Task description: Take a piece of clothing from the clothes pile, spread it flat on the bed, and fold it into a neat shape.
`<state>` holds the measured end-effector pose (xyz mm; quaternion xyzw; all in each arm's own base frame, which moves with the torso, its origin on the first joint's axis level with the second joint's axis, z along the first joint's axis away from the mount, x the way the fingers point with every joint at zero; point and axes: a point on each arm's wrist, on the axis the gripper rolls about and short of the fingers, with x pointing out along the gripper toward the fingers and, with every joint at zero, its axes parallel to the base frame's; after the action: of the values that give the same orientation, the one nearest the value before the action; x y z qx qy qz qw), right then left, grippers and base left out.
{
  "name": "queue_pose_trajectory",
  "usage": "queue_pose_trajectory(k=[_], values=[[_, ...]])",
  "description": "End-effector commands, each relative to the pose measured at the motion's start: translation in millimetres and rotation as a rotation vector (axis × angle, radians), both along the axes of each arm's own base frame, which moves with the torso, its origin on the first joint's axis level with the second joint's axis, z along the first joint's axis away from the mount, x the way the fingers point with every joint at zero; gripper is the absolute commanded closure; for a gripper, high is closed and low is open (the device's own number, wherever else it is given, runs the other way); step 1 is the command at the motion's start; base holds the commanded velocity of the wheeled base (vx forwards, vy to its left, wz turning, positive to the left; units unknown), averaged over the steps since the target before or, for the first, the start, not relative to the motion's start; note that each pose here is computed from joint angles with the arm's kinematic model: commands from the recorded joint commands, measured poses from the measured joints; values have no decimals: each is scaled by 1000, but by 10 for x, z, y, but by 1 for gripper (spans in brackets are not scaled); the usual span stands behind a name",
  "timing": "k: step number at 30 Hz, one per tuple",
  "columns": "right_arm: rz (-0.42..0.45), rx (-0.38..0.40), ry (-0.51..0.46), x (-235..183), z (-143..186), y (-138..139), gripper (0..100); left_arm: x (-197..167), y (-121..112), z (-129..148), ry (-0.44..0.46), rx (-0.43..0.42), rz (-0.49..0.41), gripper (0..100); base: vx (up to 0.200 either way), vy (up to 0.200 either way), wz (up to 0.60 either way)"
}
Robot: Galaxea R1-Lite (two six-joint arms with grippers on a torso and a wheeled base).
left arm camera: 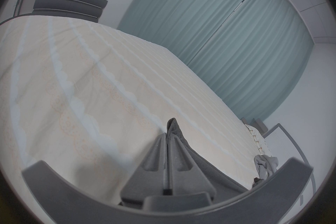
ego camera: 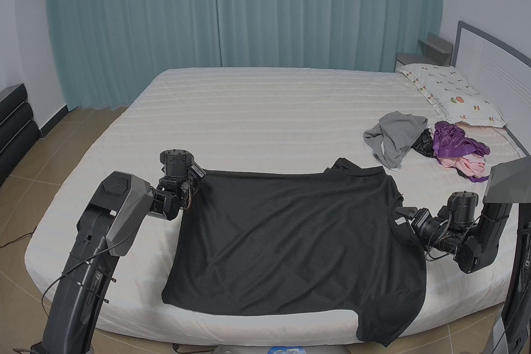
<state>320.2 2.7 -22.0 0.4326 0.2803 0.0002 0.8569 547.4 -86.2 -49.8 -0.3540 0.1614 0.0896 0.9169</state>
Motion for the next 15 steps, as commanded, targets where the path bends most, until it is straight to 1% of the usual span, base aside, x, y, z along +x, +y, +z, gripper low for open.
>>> queue_pose_trajectory(k=[1, 15], values=[[-2, 0, 1, -5, -8, -5, 0, 2, 19, -14, 2, 0, 4, 100, 0, 0, 0], [0, -3, -12, -34, -19, -5, 0, 23, 170, -14, 2, 1, 31, 100, 0, 0, 0]])
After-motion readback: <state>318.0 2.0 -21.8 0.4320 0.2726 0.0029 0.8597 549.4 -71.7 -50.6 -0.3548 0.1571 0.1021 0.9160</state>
